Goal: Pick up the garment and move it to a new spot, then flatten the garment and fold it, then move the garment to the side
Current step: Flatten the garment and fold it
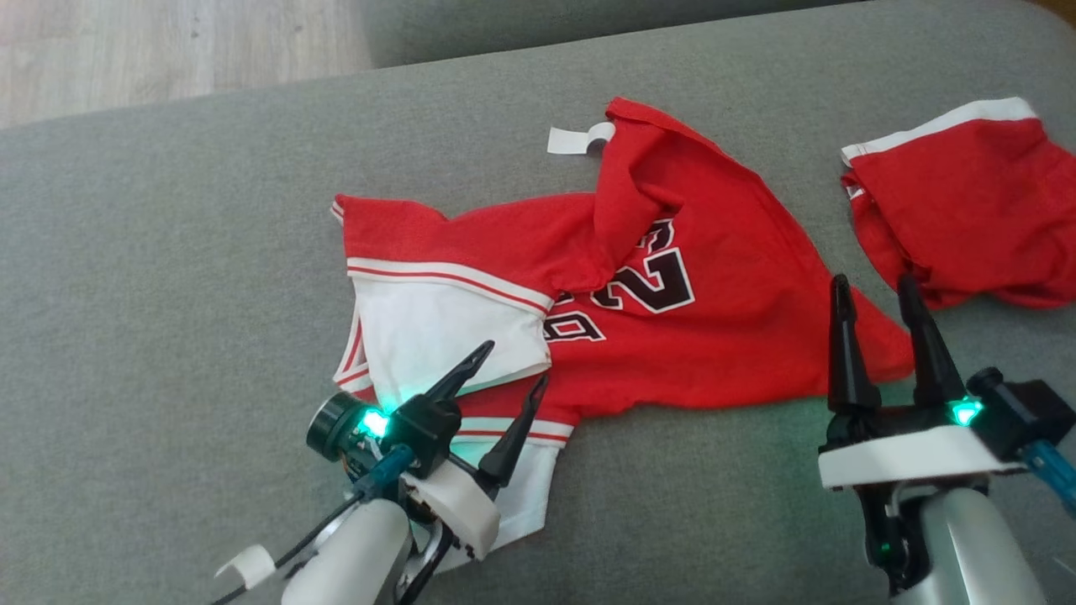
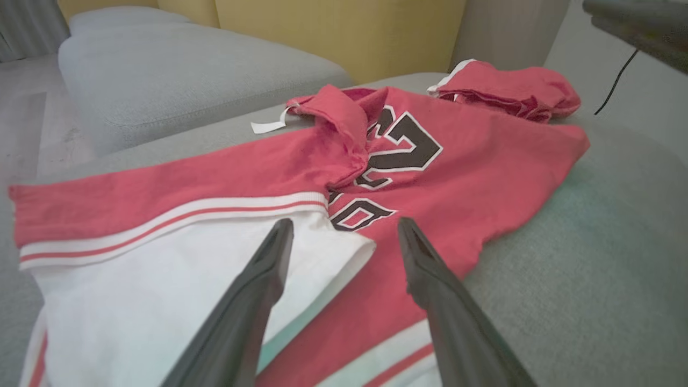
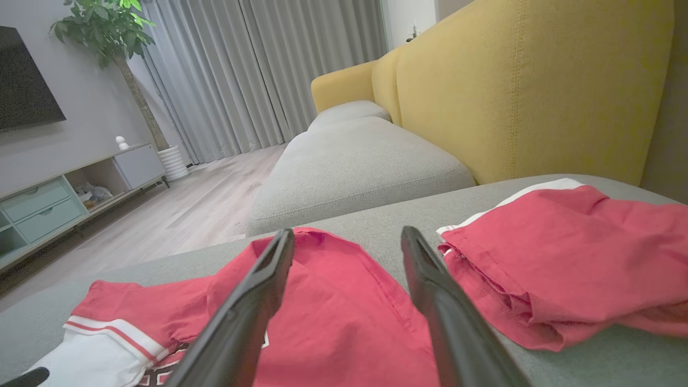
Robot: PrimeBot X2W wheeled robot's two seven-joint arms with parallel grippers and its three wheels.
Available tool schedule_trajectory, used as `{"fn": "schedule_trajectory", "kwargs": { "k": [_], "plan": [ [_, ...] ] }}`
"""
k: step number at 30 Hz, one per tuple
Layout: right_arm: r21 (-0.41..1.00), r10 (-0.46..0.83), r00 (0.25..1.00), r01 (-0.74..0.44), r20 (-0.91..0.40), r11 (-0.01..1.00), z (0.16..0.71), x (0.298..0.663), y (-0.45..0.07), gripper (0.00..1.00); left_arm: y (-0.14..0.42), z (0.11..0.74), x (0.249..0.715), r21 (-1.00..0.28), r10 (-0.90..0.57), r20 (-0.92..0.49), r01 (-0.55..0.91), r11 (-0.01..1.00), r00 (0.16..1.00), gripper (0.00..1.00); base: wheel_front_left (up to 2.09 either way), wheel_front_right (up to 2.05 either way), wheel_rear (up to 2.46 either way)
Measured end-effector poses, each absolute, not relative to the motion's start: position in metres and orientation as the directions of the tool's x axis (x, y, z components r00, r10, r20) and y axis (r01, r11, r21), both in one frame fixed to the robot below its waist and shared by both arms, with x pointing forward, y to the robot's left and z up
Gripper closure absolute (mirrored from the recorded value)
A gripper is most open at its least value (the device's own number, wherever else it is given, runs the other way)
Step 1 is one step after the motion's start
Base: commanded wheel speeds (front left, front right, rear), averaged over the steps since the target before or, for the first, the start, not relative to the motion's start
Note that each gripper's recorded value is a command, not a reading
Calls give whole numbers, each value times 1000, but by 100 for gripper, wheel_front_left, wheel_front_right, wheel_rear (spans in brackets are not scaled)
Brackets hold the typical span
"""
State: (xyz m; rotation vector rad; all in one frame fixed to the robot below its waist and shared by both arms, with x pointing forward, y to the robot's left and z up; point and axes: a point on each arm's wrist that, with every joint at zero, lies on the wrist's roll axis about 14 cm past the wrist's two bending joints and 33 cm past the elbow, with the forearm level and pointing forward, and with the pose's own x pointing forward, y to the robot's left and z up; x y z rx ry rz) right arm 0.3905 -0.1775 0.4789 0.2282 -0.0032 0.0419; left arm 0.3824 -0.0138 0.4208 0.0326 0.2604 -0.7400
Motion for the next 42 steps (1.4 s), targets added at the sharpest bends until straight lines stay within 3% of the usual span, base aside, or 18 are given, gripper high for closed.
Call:
{"fn": "schedule_trajectory", "kwargs": {
  "k": [17,18,19,20,21,30,42],
  "plan": [
    [248,-8,1000,13,-20,969,470,390,-193,0,-16,387,395,-33,-640,-362,677,735,678,0,0,0,0],
    [247,-10,1000,15,-21,969,470,390,-194,0,-16,386,396,-32,-637,-365,674,738,679,32,0,0,0],
    [247,-12,1000,17,-22,969,470,389,-194,0,-16,386,396,-32,-636,-366,674,738,679,75,0,0,0],
    [247,-12,1000,17,-21,969,470,389,-194,0,-16,386,396,-31,-636,-365,674,738,680,75,0,0,0],
    [247,-13,1000,18,-20,969,470,389,-195,0,-16,387,397,-30,-638,-360,675,737,681,100,0,0,0],
    [247,-18,1000,20,-12,969,474,384,-196,0,-14,416,413,11,-640,-282,669,743,715,100,0,0,0],
    [264,-30,999,39,-37,964,467,378,-199,0,13,508,509,216,-602,-181,628,747,778,100,0,0,0]
  ]
}}
